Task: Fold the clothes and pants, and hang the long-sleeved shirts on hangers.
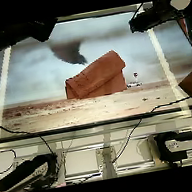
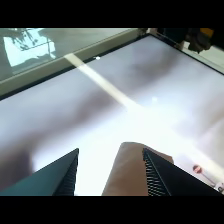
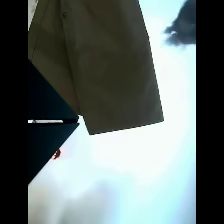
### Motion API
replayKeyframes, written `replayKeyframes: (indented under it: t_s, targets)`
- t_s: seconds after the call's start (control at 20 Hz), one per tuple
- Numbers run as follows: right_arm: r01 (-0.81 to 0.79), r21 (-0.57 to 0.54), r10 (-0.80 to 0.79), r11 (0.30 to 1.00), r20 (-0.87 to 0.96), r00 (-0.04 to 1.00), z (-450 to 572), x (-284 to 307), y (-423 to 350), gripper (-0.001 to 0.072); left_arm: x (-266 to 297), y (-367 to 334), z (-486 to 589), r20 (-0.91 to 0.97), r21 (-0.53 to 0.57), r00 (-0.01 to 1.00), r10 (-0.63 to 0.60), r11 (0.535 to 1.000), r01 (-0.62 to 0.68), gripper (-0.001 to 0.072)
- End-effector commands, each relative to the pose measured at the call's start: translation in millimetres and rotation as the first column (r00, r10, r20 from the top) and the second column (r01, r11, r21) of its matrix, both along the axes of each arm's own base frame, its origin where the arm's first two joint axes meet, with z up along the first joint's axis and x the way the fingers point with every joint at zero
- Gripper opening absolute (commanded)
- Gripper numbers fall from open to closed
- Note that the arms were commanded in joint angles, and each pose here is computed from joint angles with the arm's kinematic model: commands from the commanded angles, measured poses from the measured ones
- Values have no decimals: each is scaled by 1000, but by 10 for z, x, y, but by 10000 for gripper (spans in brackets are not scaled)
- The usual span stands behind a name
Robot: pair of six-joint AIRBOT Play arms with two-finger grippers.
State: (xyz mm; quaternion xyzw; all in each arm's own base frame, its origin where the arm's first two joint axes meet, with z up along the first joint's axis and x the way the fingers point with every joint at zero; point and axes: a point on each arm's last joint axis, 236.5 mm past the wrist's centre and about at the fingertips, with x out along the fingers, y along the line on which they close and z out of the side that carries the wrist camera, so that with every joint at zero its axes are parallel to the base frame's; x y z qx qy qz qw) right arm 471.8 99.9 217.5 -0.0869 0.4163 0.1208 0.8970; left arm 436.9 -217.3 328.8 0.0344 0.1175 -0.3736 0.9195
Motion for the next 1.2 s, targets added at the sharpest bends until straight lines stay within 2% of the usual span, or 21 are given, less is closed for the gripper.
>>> replayKeyframes:
  t_s: [0.0, 0.1, 0.15, 0.2, 0.25, 0.4, 0.5, 0.7, 0.85, 0.9, 0.95, 1.0, 1.05, 1.1, 1.15]
  targets:
    - [-13, -20, 12, 1000, -55, 998, -81, -109, -22, 7, -12, -19, 15, -42, -52, 999, 5, 999, -7, 429]
    - [-21, -18, 19, 1000, -97, 995, -132, -200, -11, 7, -13, -18, 16, -43, -54, 999, 6, 999, -8, 428]
    - [-29, -4, 29, 1000, -93, 995, -101, -220, 22, 7, -21, -12, 28, -40, -53, 999, 6, 999, -8, 376]
    - [-31, 1, 31, 1000, -77, 997, -37, -241, 28, 7, -51, 32, 3, -40, -22, 999, 10, 1000, -11, 163]
    - [-33, 2, 33, 999, -50, 998, 70, -279, 14, 7, -110, 91, -37, -42, 28, 999, 12, 1000, -11, 34]
    - [-27, -5, 28, 1000, 49, 998, 504, -551, -176, 7, -347, 542, -120, -74, 186, 991, 112, 978, -97, 26]
    - [4, -16, -2, 1000, 84, 996, 643, -844, -411, 7, -537, 882, -268, -114, 248, 973, 200, 954, -167, 27]
    - [69, -51, -69, 996, 10, 998, 92, -1589, -818, 7, -922, 1112, -831, -238, 221, 934, 265, 952, -214, 27]
    - [100, -41, -101, 994, -14, 995, -603, -1911, -889, 7, -1145, 1105, -1386, -349, 237, 898, 268, 952, -192, 29]
    - [101, -43, -102, 994, -41, 994, -854, -1975, -889, 7, -1191, 1088, -1590, -394, 240, 881, 262, 955, -177, 39]
    - [102, -44, -105, 994, -71, 992, -1104, -2013, -889, 7, -1227, 1065, -1769, -438, 239, 862, 255, 958, -162, 133]
    - [112, -40, -115, 993, -104, 988, -1314, -2031, -890, 9, -1263, 1049, -1967, -485, 236, 837, 252, 960, -151, 382]
    - [138, -19, -139, 990, -138, 981, -1513, -2038, -874, 65, -1285, 1027, -2142, -532, 225, 809, 251, 963, -151, 508]
    - [154, 13, -150, 988, -163, 975, -1666, -2029, -824, 195, -1299, 1034, -2327, -570, 227, 780, 259, 962, -154, 502]
    - [158, 59, -145, 986, -176, 974, -1787, -1996, -733, 229, -1293, 1047, -2516, -596, 232, 756, 269, 960, -158, 502]
